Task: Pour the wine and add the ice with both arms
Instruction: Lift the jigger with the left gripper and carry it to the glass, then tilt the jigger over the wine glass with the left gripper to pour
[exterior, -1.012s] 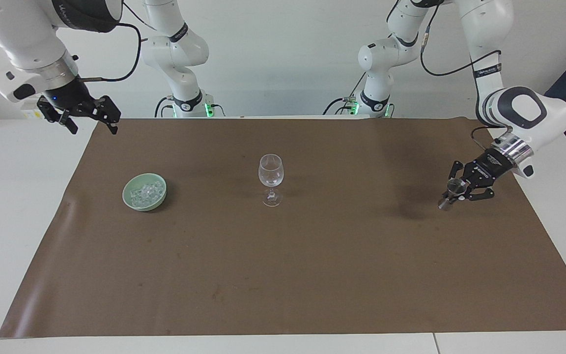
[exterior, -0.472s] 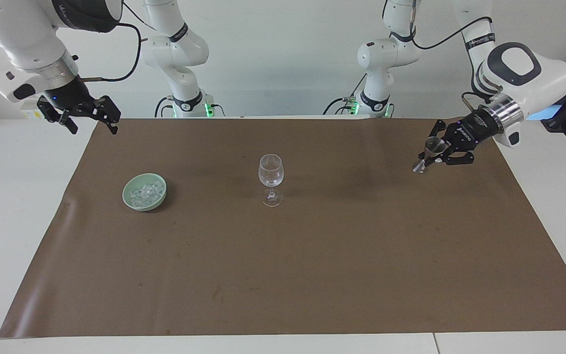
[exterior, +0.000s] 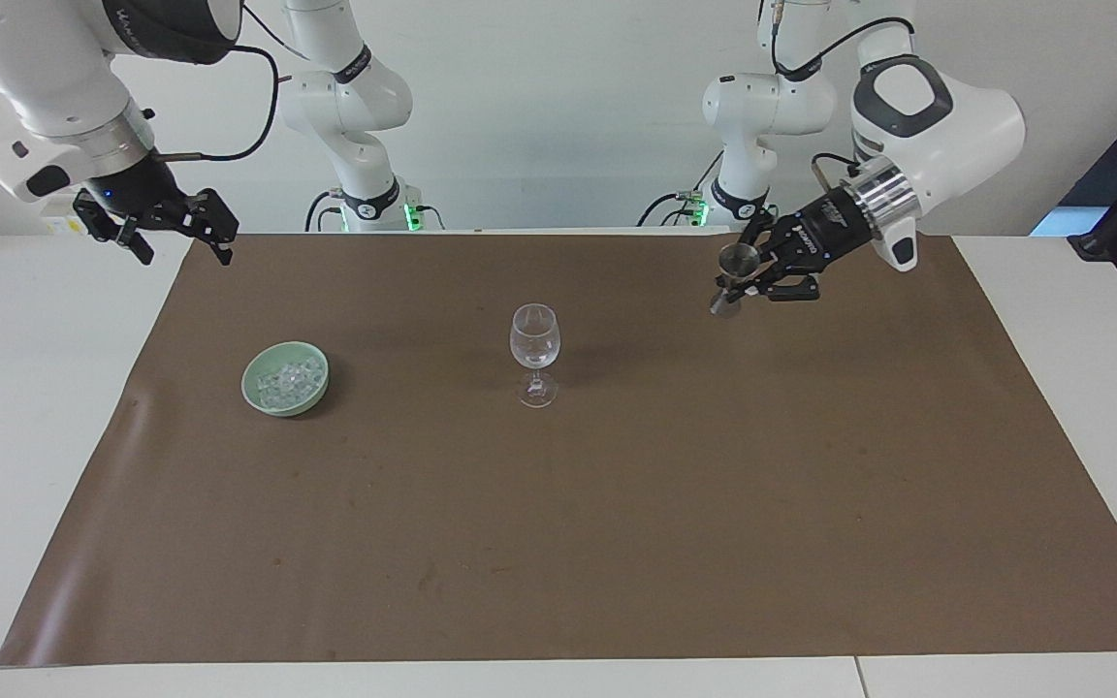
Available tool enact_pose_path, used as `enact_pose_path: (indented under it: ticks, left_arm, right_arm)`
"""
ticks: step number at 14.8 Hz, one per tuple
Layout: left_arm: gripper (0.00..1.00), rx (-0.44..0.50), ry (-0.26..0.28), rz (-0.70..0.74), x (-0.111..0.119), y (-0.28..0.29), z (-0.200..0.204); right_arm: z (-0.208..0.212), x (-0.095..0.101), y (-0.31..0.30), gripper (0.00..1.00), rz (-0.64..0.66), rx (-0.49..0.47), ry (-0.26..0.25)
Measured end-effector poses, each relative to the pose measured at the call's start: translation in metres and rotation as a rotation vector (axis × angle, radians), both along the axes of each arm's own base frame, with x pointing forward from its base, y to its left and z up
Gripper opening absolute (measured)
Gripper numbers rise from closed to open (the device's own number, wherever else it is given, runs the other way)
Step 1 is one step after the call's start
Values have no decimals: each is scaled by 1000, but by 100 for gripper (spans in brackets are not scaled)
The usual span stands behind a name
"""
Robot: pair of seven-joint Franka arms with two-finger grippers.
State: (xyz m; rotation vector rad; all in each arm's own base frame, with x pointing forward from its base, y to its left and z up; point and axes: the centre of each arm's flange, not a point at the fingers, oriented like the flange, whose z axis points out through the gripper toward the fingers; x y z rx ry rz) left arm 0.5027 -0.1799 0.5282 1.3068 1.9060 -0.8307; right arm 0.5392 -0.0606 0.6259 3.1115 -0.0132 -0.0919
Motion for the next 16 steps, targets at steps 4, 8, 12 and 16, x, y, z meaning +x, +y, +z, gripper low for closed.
enact_pose_path:
  ticks: [4, 8, 12, 16]
  left_arm:
    - [22, 25, -3, -2, -25, -64, -11]
    - [22, 52, -45, 19, -37, -85, -18]
    - [22, 124, -85, -14, -42, -102, -31]
    - [22, 260, -138, -125, -53, -135, -54]
  right_arm:
    - [0, 0, 0, 100, 0, 0, 0]
    - [0, 0, 0, 100, 0, 0, 0]
    - [0, 0, 0, 100, 0, 0, 0]
    - [0, 0, 0, 100, 0, 0, 0]
